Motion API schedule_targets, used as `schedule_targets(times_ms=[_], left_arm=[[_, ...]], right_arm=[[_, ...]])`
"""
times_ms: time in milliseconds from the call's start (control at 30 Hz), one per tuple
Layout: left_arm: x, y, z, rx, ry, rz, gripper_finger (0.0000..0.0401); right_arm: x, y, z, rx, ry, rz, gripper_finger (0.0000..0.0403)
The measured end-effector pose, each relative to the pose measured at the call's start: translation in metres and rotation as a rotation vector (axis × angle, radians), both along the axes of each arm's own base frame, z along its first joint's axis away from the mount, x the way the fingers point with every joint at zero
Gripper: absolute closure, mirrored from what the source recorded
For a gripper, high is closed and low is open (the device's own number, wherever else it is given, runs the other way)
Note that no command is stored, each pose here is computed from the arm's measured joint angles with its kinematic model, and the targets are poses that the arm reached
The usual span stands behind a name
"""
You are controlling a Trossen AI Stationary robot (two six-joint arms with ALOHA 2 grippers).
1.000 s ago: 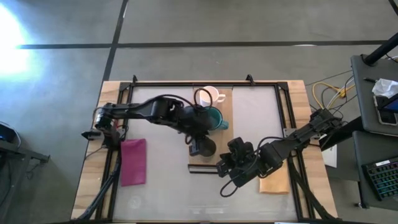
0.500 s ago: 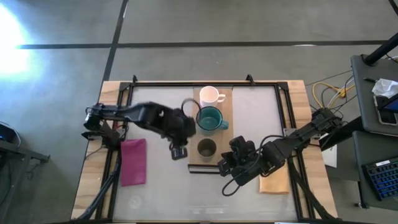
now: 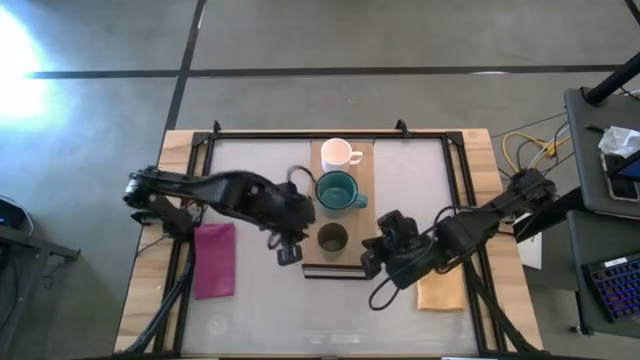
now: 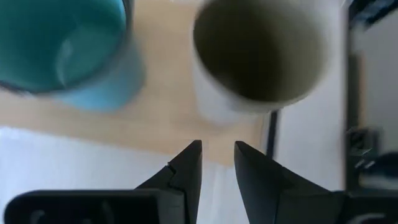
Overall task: Stack small to large cups/mugs on shelf
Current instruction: Return to Home Position
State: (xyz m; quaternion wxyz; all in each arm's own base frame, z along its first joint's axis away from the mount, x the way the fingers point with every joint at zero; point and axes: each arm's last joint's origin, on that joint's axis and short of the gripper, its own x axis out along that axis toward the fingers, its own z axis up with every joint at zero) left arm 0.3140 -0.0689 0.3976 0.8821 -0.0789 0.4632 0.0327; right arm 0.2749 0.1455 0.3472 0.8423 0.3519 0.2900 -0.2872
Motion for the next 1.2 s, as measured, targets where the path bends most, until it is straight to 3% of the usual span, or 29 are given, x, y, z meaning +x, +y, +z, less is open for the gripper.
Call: schedule_targets(times_ms=[100, 233, 333, 400, 500, 600, 733, 833, 933, 1033, 1200], left_arm=[[-0.014, 0.004, 0.026, -0.009, -0.161, 0.026, 0.0321], [-0.034, 0.01, 0.056, -0.04, -0.351, 0.045, 0.0321], [-0.049, 0.013, 0.078, -0.134, -0.491, 0.101, 0.0321], [-0.057, 0.013, 0.089, -0.197, -0.561, 0.074, 0.0321], [-0.066, 0.006, 0.1, -0.21, -0.658, -0.136, 0.0321], [-0.071, 0.0, 0.107, -0.262, -0.761, -0.209, 0.0321], [-0.07, -0.013, 0.096, -0.295, -0.888, -0.25, 0.0321], [-0.062, -0.022, 0.07, -0.325, -0.965, -0.28, 0.0321], [-0.063, -0.022, 0.044, -0.35, -1.023, -0.269, 0.0321], [-0.081, -0.01, 0.034, -0.352, -1.11, -0.246, 0.0321], [-0.123, 0.018, 0.021, -0.266, -1.137, -0.154, 0.0321]], right_arm=[[-0.013, -0.008, 0.017, 0.024, -0.041, 0.02, 0.0394], [-0.037, -0.018, 0.041, 0.219, -0.079, 0.058, 0.0394], [-0.053, -0.022, 0.057, 0.313, -0.153, 0.038, 0.0394], [-0.06, -0.019, 0.07, 0.192, -0.253, 0.144, 0.0394], [-0.062, -0.004, 0.095, 0.009, -0.445, 0.401, 0.0394], [-0.06, 0.011, 0.116, -0.12, -0.641, 0.584, 0.0394], [-0.05, 0.029, 0.127, -0.21, -0.908, 0.931, 0.0394], [-0.034, 0.036, 0.115, -0.249, -1.006, 1.066, 0.0394], [-0.025, 0.022, 0.102, -0.263, -0.973, 1.058, 0.0394], [-0.024, -0.003, 0.091, -0.236, -0.953, 1.061, 0.0394], [-0.054, -0.053, 0.086, -0.229, -0.976, 1.035, 0.0394]])
